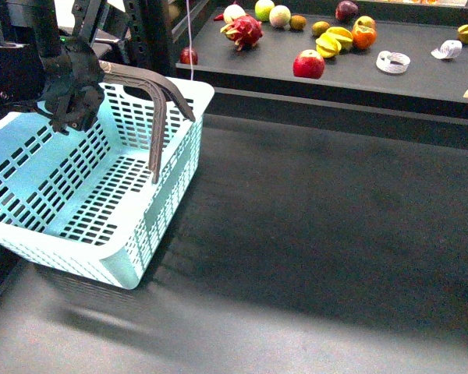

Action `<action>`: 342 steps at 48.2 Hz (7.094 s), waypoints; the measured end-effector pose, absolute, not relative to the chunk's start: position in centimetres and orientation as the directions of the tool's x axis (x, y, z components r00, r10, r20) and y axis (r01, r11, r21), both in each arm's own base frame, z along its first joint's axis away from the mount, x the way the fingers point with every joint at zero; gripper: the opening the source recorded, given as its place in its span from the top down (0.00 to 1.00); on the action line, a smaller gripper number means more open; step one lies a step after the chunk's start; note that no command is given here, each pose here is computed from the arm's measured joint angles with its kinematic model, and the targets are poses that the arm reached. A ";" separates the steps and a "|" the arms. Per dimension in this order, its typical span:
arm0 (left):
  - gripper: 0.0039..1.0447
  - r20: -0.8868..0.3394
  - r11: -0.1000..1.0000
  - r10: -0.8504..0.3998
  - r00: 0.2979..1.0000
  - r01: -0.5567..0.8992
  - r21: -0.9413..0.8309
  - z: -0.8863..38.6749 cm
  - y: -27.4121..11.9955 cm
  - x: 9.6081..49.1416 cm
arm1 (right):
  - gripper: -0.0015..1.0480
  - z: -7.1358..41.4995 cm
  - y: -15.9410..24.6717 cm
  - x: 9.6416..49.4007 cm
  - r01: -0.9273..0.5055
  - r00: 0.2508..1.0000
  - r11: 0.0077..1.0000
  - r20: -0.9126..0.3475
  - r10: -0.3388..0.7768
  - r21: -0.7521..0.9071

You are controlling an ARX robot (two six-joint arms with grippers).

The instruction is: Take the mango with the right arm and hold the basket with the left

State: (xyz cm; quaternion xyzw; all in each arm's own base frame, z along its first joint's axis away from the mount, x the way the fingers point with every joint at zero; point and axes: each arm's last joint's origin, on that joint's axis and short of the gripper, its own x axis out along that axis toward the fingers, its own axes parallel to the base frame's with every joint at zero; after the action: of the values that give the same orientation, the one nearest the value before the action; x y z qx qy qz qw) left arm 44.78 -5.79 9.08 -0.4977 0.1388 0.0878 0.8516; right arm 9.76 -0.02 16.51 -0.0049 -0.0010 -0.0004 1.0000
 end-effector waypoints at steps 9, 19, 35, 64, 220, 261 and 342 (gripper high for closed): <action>0.59 -0.329 0.491 0.007 0.944 -0.290 -0.822 8.8 -5.9 45.1 | 0.08 16.5 0.0 9.8 0.001 1.000 1.000 0.002 -0.001 -0.010; 0.84 -0.338 0.434 -0.048 0.940 -0.285 -0.855 9.1 -6.8 44.2 | 0.08 16.5 0.0 9.8 0.000 1.000 1.000 0.002 0.000 -0.010; 0.85 -0.237 0.577 -0.235 0.943 -0.061 -0.814 13.9 -9.0 37.7 | 0.08 16.5 0.0 9.8 0.001 1.000 1.000 0.002 -0.001 -0.010; 0.85 -0.200 0.665 -0.711 0.674 0.552 -0.503 15.4 -19.4 28.3 | 0.08 16.5 0.0 9.8 0.001 1.000 1.000 0.002 -0.001 -0.010; 0.86 -0.227 0.610 -0.783 0.580 0.640 -0.467 12.2 -21.0 28.1 | 0.08 -7.7 -12.4 24.6 0.288 0.558 0.950 -0.785 -0.268 -0.119; 0.86 -0.227 0.609 -0.783 0.579 0.640 -0.467 12.2 -21.0 28.1 | 0.39 -12.1 -12.5 26.1 0.302 0.507 0.947 -0.823 -0.255 -0.108; 0.86 -0.227 0.609 -0.783 0.579 0.640 -0.467 12.2 -21.0 28.1 | 0.20 10.8 6.2 31.8 -0.290 0.796 0.826 -0.357 0.489 0.484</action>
State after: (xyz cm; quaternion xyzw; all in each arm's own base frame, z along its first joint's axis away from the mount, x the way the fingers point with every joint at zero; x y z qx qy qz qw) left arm 28.14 -21.02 12.22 -0.1700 0.2094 -0.4079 0.8723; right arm 31.80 6.18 10.84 0.2069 0.2402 0.2108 0.9247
